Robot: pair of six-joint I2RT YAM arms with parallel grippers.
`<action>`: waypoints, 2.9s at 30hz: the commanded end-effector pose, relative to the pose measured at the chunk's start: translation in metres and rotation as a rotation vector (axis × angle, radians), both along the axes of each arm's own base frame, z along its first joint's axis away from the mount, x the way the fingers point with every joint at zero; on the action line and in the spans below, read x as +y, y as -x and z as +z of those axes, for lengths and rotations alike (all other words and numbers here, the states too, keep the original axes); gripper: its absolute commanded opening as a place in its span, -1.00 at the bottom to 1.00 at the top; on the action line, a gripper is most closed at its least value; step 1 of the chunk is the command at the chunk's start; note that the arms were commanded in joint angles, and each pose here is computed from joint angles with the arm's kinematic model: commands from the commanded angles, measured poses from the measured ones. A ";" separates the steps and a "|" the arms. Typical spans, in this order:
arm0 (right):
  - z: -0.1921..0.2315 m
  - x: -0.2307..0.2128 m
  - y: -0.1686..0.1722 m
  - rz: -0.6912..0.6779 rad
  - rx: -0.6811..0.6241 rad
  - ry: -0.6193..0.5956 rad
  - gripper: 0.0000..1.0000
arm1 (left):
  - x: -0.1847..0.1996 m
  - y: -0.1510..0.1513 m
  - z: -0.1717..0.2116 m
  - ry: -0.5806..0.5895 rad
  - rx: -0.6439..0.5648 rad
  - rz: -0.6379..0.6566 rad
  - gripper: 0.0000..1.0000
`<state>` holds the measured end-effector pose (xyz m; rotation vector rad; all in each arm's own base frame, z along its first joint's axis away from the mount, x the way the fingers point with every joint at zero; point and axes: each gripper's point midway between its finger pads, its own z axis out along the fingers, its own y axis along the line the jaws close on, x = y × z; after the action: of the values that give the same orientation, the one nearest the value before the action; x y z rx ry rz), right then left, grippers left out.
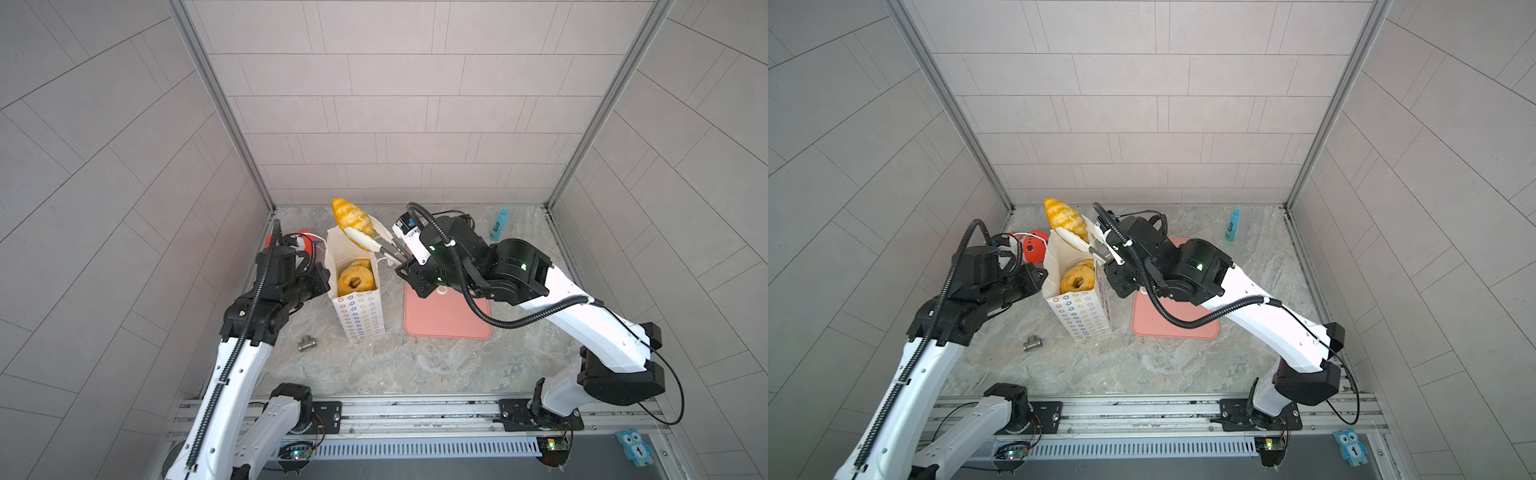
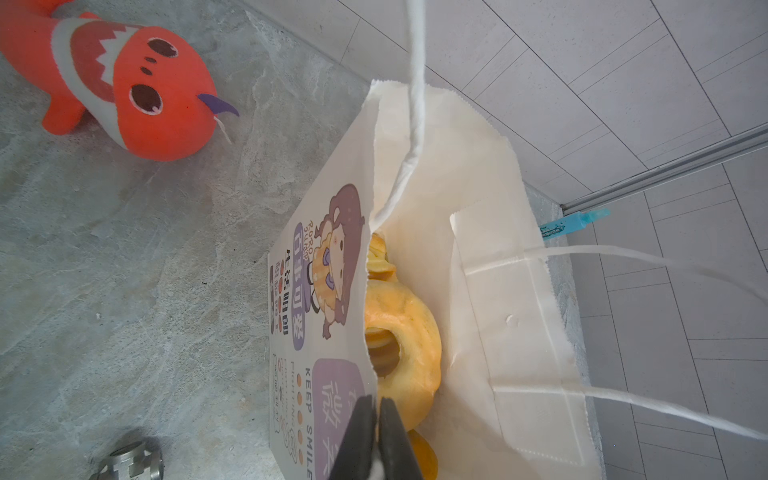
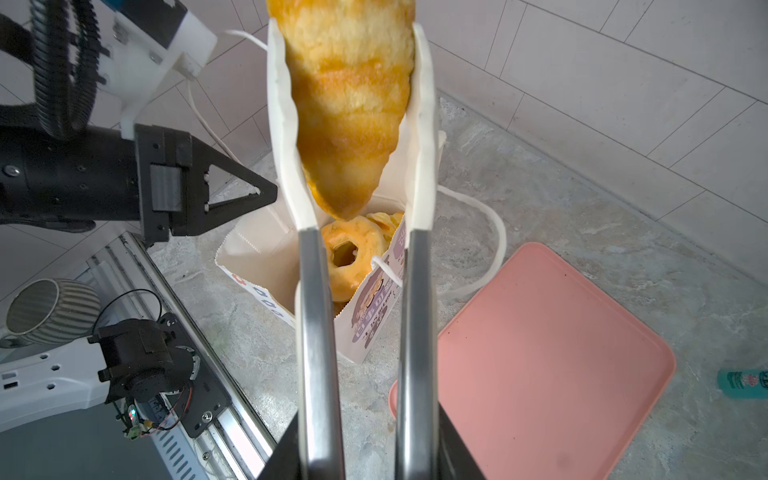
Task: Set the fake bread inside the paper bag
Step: 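Carry the croissant over the paper bag opening with the right gripper, then lower the croissant into the bag and open the tongs, then raise the tongs out of the bag while the left gripper releases the bag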
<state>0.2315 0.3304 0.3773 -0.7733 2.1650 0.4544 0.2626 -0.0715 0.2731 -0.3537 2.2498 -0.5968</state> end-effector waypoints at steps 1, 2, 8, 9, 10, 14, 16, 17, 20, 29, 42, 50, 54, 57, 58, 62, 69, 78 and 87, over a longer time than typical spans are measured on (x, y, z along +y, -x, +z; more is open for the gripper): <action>0.000 0.006 -0.004 -0.022 -0.015 -0.019 -0.26 | 0.001 0.001 0.002 0.000 -0.018 0.007 -0.81; -0.003 0.007 -0.004 -0.021 -0.010 -0.012 -0.26 | 0.001 0.001 0.003 -0.001 -0.022 0.007 -0.81; -0.023 0.014 -0.005 -0.025 0.011 0.027 -0.25 | 0.002 0.001 0.003 -0.001 -0.021 0.007 -0.81; -0.026 0.016 -0.005 -0.024 0.016 0.027 -0.26 | 0.002 0.002 0.003 -0.001 -0.023 0.008 -0.81; -0.029 0.017 -0.005 -0.024 0.019 0.030 -0.25 | 0.002 0.002 0.003 -0.002 -0.024 0.008 -0.81; -0.036 0.019 -0.006 -0.028 0.022 0.049 -0.24 | 0.002 0.002 0.004 -0.001 -0.024 0.007 -0.81; -0.039 0.019 -0.007 -0.029 0.022 0.056 -0.22 | 0.002 0.002 0.003 -0.002 -0.023 0.009 -0.81; -0.039 0.019 -0.007 -0.029 0.023 0.057 -0.21 | 0.002 0.002 0.003 -0.002 -0.023 0.009 -0.81; -0.040 0.019 -0.007 -0.028 0.024 0.060 -0.18 | 0.002 0.002 0.003 -0.002 -0.021 0.008 -0.81; -0.034 0.017 -0.007 -0.034 0.010 0.050 0.01 | 0.002 0.002 0.002 -0.004 -0.020 0.005 -0.81; -0.019 0.014 -0.006 -0.032 -0.013 0.026 0.05 | 0.001 0.002 0.006 -0.005 -0.027 0.002 -0.54; 0.004 -0.001 -0.007 -0.044 -0.073 0.028 0.02 | 0.005 0.005 0.029 -0.038 -0.073 -0.001 0.85; 0.015 -0.011 -0.009 -0.058 -0.113 0.041 0.02 | 0.012 0.010 0.055 -0.071 -0.133 0.013 1.00; 0.022 -0.019 -0.011 -0.068 -0.134 0.044 0.02 | 0.022 0.016 0.075 -0.114 -0.185 0.046 1.00; 0.025 -0.022 -0.012 -0.072 -0.141 0.044 0.02 | 0.026 0.018 0.082 -0.133 -0.204 0.063 1.00; 0.035 -0.038 -0.018 -0.103 -0.171 0.047 0.01 | 0.043 0.023 0.107 -0.203 -0.264 0.126 1.00; 0.044 -0.091 -0.045 -0.230 -0.194 0.048 -0.02 | 0.084 0.012 0.131 -0.340 -0.283 0.318 1.00; -0.019 -0.214 -0.108 -0.620 -0.110 0.024 -0.03 | 0.146 -0.015 0.115 -0.244 -0.259 0.594 1.00; -0.128 -0.312 -0.139 -0.928 0.046 -0.007 -0.03 | 0.194 -0.032 0.032 -0.223 -0.176 0.793 1.00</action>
<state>0.3539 0.0254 0.2382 0.2014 2.3890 -0.0739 0.2901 0.1105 0.3093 -0.9219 1.8688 0.0207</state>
